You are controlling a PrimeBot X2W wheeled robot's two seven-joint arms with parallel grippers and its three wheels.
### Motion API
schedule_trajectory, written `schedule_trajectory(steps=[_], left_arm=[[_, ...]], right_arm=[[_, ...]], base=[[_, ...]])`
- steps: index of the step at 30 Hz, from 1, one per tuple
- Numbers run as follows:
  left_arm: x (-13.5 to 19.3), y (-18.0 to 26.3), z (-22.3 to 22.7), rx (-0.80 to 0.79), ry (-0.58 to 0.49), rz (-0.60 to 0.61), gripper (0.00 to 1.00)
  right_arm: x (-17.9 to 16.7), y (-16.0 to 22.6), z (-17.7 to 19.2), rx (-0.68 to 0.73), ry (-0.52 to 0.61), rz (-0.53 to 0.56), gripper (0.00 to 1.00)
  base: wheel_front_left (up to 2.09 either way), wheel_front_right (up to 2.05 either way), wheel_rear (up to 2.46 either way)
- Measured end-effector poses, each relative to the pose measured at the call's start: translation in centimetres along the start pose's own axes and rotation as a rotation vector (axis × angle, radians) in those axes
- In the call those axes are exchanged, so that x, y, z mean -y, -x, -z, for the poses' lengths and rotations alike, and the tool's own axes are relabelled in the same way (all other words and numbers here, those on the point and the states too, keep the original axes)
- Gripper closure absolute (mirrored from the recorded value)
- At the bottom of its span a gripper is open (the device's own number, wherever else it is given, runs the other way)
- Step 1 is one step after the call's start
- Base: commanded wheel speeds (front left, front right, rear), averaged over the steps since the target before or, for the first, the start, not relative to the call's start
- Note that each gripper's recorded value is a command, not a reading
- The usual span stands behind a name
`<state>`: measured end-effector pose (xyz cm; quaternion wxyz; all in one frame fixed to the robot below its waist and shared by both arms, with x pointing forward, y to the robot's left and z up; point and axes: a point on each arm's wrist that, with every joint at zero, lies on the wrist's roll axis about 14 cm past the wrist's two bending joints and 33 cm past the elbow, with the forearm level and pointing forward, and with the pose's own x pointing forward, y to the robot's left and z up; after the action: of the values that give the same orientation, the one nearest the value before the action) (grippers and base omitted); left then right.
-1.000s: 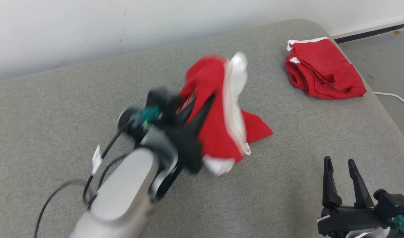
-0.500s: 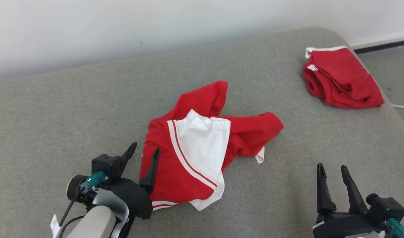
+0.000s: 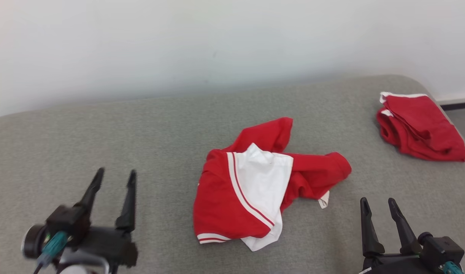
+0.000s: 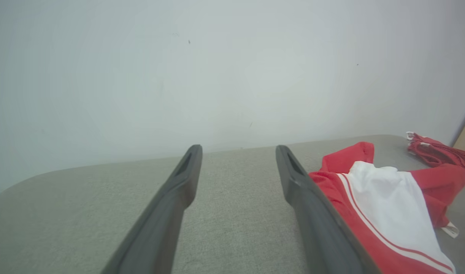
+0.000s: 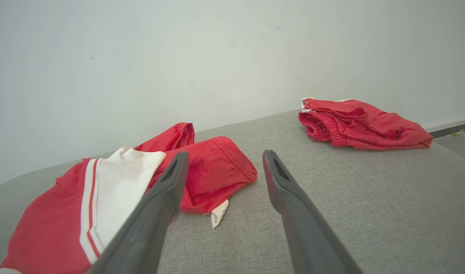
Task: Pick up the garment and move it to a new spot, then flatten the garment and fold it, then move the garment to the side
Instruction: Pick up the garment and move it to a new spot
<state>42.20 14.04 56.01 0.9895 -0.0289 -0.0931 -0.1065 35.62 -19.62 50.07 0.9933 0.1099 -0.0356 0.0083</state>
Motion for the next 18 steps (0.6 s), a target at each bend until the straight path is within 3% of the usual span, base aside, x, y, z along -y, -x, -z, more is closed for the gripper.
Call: schedule_trajectory(steps=[9, 18], left_arm=[[-5.0, 5.7, -0.6, 0.007, -0.034, -0.174, 0.00], [-4.9, 8.6, 1.1, -0.041, -0.006, -0.212, 0.00]], right_arm=[[-2.4, -0.5, -0.5, 0.017, 0.009, -0.081, 0.00], [-3.2, 0.2, 1.0, -0.030, 0.008, -0.109, 0.00]], base=[[0.00, 0.00, 0.00], [0.00, 0.00, 0.00]])
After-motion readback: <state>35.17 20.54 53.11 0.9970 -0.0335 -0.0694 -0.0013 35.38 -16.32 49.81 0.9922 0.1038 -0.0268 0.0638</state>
